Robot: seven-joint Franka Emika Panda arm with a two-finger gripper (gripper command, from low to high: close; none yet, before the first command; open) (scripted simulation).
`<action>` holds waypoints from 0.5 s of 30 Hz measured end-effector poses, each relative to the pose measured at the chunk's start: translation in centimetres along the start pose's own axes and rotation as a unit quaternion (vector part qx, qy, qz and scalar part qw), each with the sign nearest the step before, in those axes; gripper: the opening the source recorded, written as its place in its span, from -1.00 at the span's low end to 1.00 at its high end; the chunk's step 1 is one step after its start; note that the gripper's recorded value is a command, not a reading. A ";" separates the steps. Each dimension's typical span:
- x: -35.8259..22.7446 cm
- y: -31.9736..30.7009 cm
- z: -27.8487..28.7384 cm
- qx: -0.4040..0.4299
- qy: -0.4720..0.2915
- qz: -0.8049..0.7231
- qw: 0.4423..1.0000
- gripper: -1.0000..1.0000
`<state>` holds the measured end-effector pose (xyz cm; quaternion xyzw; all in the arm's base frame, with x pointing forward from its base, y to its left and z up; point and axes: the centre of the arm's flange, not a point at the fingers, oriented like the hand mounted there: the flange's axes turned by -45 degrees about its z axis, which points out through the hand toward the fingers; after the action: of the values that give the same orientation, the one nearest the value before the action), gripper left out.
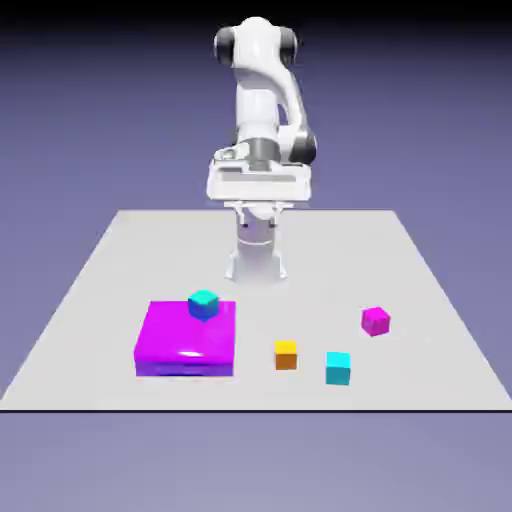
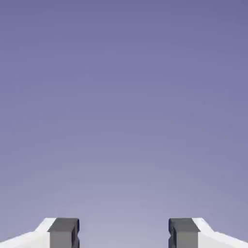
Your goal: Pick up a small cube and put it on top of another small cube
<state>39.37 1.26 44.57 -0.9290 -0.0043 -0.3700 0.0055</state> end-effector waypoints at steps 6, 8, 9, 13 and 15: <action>-3.8 -4.0 5.9 0.009 -0.101 0.128 0.987 0.00; -5.4 -5.4 7.6 0.010 -0.136 0.172 0.976 0.00; -6.3 -6.1 8.5 0.010 -0.154 0.194 0.969 0.00; -10.2 -9.0 11.3 0.007 -0.227 0.282 0.932 0.00; -12.3 -10.5 12.4 0.003 -0.264 0.325 0.908 0.00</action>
<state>38.89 11.89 27.17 -0.9427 0.2955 -0.0892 0.1265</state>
